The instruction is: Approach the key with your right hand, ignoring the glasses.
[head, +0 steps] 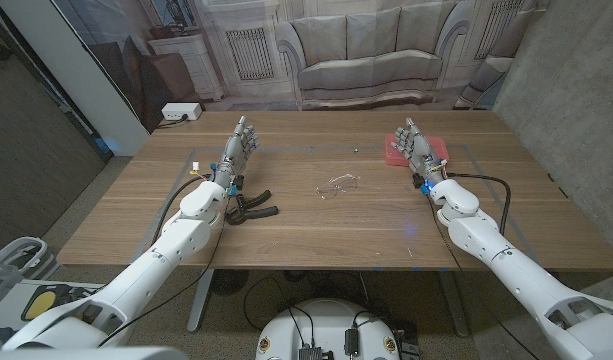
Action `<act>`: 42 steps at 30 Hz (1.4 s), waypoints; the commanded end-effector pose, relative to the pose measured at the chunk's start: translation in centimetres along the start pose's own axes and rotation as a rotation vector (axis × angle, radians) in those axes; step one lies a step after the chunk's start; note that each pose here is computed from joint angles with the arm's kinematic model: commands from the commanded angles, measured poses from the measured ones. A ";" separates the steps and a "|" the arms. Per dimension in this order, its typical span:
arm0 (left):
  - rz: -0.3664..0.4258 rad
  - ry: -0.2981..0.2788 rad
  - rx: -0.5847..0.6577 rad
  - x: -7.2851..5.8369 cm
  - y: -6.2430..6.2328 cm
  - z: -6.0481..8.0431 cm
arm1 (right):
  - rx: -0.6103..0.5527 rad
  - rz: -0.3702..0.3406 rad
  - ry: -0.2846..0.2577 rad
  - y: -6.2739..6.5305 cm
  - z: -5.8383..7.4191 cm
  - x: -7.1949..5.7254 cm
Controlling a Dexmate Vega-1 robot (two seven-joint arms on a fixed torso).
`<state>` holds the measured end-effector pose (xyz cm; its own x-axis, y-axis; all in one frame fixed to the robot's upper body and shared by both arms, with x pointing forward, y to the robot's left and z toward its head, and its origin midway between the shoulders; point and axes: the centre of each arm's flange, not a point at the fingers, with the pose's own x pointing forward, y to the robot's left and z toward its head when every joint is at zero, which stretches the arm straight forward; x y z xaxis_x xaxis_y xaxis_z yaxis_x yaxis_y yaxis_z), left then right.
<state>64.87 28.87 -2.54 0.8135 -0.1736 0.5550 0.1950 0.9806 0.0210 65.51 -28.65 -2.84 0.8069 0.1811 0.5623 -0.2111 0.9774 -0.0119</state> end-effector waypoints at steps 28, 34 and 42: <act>-0.011 0.006 0.019 0.3 -0.2 1.2 | -0.015 0.009 -0.034 0.4 1.1 -1.7; -0.019 0.011 0.036 0.3 -0.1 1.6 | -0.009 -0.005 -0.049 0.0 1.6 -2.3; -0.024 0.012 0.043 0.3 0.0 1.7 | -0.017 0.009 -0.074 -1.2 1.7 -2.0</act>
<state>64.43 28.85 -1.34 0.8166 -0.1889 0.5455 0.1928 0.9799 0.0509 63.15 -29.02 -2.69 0.7801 0.1786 0.5996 -0.2043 0.9786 -0.0256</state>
